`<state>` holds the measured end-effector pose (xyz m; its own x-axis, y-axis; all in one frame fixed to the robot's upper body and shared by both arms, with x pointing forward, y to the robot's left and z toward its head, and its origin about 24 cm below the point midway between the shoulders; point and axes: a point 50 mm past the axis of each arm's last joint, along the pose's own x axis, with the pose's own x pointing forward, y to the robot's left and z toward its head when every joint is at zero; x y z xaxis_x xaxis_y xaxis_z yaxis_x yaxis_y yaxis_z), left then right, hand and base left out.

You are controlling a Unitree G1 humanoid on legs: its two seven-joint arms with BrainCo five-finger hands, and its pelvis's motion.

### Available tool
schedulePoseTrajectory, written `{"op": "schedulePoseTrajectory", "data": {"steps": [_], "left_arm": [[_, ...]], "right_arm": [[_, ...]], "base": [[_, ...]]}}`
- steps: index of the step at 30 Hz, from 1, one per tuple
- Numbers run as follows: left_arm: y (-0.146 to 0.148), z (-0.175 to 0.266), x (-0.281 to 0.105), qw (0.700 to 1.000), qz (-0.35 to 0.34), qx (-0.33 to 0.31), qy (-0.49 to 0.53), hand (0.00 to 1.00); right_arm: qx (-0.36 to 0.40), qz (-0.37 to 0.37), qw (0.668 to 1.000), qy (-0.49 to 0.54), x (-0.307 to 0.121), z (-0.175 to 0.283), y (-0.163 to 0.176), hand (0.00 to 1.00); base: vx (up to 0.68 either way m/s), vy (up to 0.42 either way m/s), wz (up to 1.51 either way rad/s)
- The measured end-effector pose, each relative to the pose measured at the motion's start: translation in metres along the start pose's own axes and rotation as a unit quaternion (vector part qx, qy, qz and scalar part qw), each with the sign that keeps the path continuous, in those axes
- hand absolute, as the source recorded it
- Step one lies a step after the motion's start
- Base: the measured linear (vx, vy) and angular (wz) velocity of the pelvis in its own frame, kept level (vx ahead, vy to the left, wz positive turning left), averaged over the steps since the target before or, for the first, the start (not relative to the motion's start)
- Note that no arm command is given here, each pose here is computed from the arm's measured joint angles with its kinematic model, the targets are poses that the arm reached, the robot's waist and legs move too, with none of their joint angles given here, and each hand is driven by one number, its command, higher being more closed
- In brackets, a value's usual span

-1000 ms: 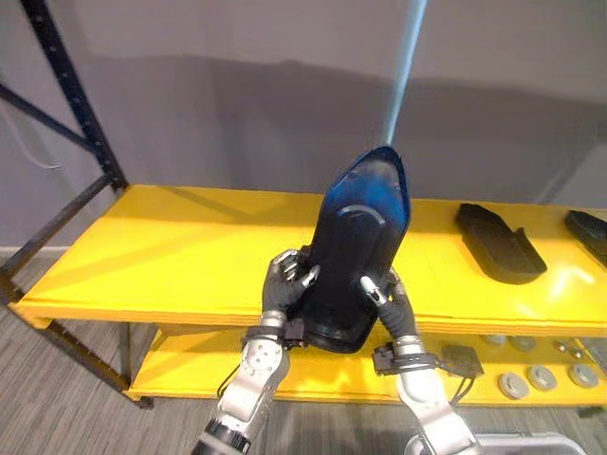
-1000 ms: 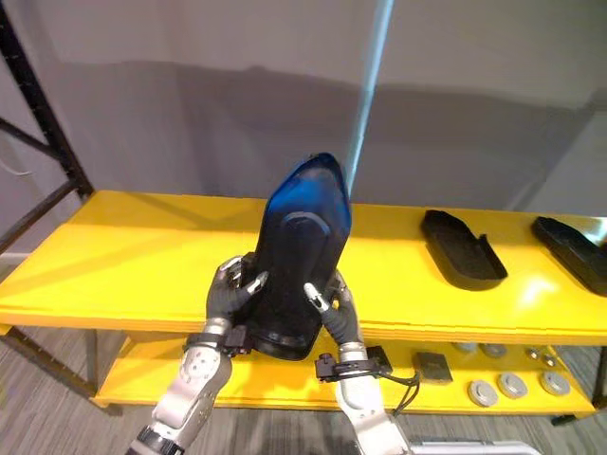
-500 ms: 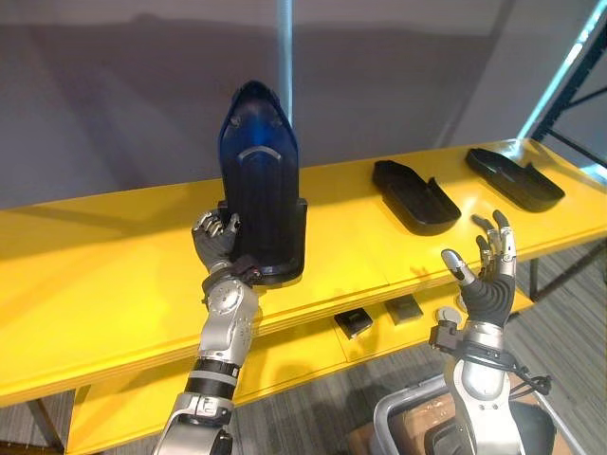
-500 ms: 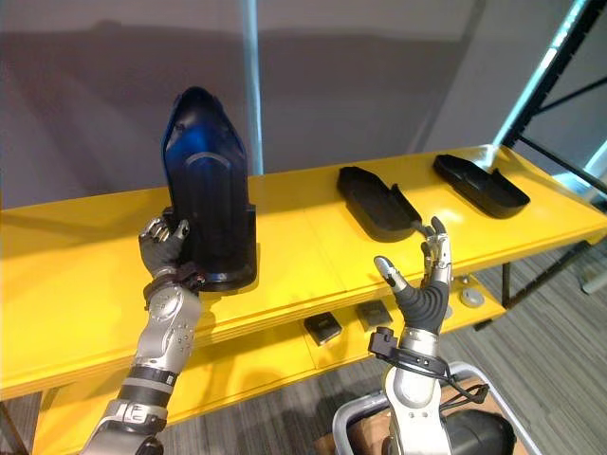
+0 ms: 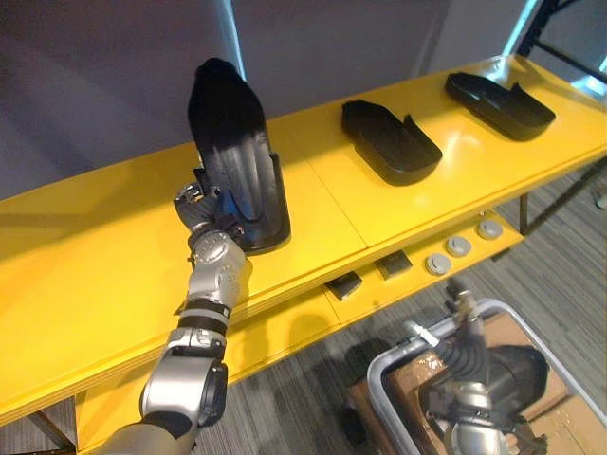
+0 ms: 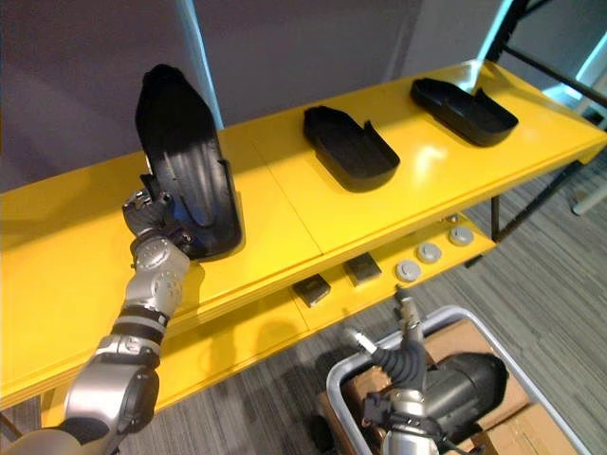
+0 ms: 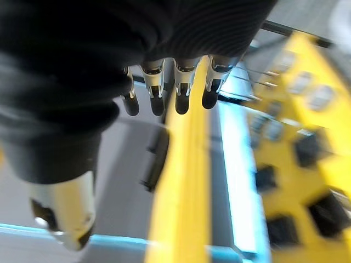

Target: Walk over and take plastic housings, then place them on the shelf

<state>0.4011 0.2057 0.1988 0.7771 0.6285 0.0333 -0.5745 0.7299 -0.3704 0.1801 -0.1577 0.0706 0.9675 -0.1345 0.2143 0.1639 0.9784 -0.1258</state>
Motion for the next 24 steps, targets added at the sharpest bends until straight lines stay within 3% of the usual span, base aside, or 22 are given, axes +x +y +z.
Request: {"op": "schedulePoseTrajectory", "data": {"steps": [18, 19, 24], "left_arm": [[0.009, 0.013, 0.011, 0.997, 0.047, 0.061, -0.021, 1.00], [0.014, 0.013, 0.013, 0.997, 0.055, 0.060, -0.017, 0.00], [0.024, 0.013, 0.018, 0.995, 0.071, 0.069, -0.017, 0.00]], "right_arm": [[0.023, 0.011, 0.999, 0.045, -0.008, -0.016, 0.000, 0.00], [0.029, 0.013, 0.998, 0.047, -0.008, -0.016, 0.000, 0.00], [0.030, 0.016, 0.998, 0.047, -0.008, -0.016, 0.001, 0.00]], "base": [[0.00, 0.007, 0.00], [0.00, 0.000, 0.00], [0.00, 0.004, 0.03]]}}
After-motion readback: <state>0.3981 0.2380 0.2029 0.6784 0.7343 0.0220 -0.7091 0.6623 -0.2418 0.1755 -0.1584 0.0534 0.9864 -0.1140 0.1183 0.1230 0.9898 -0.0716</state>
